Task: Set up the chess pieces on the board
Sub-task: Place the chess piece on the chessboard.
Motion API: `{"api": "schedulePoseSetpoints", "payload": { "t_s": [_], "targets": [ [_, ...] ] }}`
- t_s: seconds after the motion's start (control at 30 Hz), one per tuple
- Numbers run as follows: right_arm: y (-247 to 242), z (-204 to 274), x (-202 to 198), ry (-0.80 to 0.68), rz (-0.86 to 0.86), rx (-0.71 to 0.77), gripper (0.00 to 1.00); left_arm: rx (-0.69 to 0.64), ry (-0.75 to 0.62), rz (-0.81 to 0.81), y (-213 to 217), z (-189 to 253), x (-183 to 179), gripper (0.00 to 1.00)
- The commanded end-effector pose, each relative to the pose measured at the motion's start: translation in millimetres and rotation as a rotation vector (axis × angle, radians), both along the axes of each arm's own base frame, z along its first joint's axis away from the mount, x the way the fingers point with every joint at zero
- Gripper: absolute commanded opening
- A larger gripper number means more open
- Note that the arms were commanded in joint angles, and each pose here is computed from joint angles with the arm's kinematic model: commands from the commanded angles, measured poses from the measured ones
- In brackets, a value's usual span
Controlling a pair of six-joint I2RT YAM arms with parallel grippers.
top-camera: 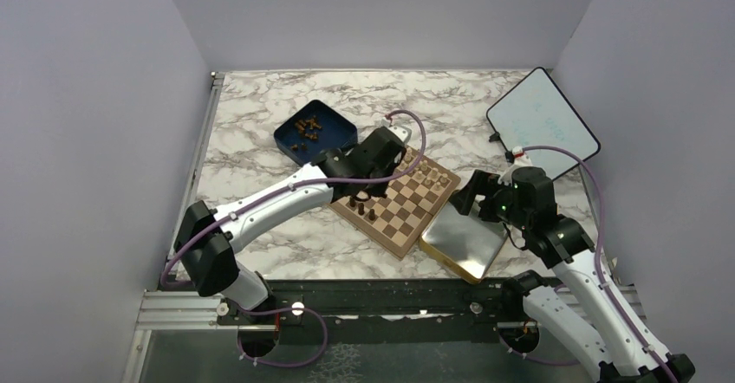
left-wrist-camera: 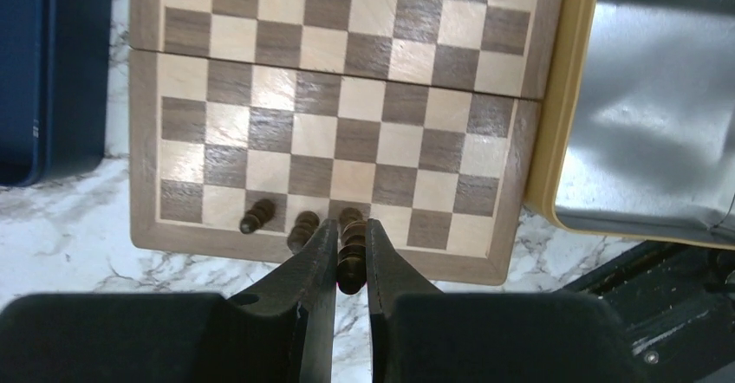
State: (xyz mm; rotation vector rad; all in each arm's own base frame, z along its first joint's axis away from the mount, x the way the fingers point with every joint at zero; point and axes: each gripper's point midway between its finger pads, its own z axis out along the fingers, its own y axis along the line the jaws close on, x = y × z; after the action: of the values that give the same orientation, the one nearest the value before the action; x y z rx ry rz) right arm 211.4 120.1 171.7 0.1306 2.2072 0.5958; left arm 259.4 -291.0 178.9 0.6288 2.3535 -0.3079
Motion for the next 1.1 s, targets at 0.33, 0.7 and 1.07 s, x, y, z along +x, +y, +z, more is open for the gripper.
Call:
{"api": "schedulePoseSetpoints", "payload": {
  "t_s": [0.33, 0.7, 1.07],
  "targets": [
    [-16.6, 9.6, 2.0, -0.007, -0.112, -0.019, 0.93, 0.043, -0.044, 0.042, -21.9, -18.7, -36.6, 0.13],
    [-22.3, 15.8, 2.0, -0.031, -0.152, -0.009, 0.94, 0.075, -0.066, 0.072, -24.9, -43.7, -44.4, 0.13],
    [-18.0, 16.0, 2.6, -0.032, -0.125, -0.006, 0.94, 0.124, -0.081, 0.101, -20.6, -72.7, -43.0, 0.13]
  ]
}}
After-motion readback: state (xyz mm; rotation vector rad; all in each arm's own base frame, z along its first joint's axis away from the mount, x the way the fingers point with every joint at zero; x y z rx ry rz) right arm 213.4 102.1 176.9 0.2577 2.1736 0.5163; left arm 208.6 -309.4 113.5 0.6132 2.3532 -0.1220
